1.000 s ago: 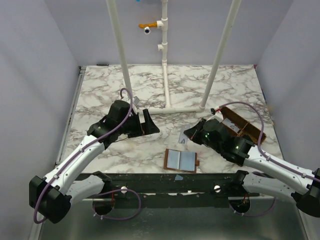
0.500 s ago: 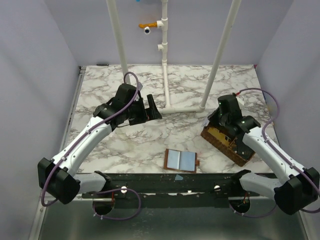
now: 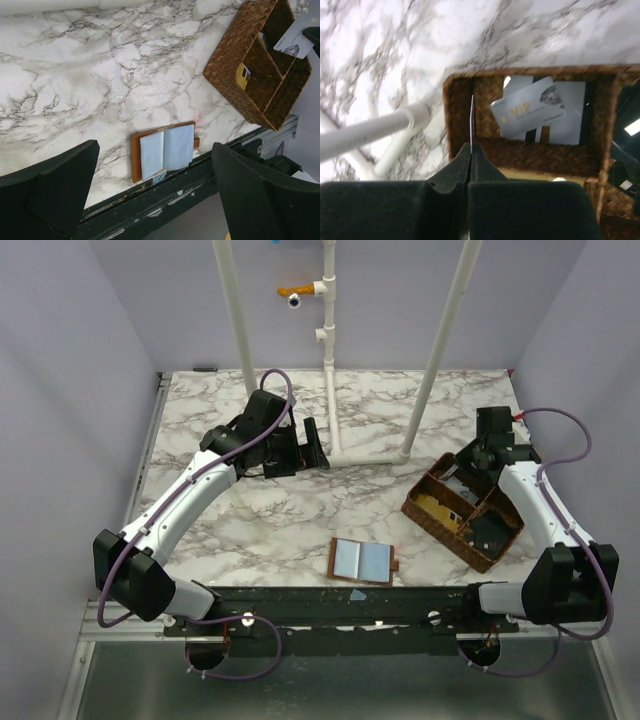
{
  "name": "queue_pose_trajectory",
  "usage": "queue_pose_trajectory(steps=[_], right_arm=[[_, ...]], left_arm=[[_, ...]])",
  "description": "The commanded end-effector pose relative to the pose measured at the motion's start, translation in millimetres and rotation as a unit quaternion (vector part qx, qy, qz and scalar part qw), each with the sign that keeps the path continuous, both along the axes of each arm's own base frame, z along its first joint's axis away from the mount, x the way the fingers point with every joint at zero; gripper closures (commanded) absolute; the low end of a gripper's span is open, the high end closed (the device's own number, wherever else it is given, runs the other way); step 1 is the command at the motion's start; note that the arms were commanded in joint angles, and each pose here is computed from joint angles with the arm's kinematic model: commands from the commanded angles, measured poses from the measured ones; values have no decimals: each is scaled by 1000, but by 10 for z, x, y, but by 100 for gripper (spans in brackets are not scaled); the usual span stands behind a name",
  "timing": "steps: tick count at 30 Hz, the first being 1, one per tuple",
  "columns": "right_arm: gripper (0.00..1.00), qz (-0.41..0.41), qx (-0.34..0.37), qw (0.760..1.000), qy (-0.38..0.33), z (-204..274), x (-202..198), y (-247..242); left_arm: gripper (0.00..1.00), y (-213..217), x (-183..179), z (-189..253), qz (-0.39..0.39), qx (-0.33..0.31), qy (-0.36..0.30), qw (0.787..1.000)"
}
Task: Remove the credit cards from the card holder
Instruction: Place the credit card in the storage box.
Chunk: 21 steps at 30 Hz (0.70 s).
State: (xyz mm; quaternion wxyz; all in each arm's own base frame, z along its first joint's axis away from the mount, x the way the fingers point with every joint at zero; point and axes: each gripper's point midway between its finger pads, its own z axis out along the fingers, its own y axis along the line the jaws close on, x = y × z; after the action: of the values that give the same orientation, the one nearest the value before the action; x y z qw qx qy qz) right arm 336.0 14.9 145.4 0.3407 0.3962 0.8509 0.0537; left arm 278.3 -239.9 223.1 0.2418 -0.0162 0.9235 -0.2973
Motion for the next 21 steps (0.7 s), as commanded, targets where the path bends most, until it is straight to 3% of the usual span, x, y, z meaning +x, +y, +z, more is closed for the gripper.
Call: queue_pose_trajectory(steps=[1, 13, 21], right_arm=[[99, -37, -1, 999, 32, -96, 24, -291], [99, -45, 20, 998, 50, -273, 21, -311], [78, -34, 22, 997, 60, -275, -33, -284]], left_arm=[[2, 16, -21, 69, -15, 5, -1, 1000], [2, 44, -57, 32, -25, 2, 0, 1000], [1, 59, -98, -6, -24, -2, 1, 1000]])
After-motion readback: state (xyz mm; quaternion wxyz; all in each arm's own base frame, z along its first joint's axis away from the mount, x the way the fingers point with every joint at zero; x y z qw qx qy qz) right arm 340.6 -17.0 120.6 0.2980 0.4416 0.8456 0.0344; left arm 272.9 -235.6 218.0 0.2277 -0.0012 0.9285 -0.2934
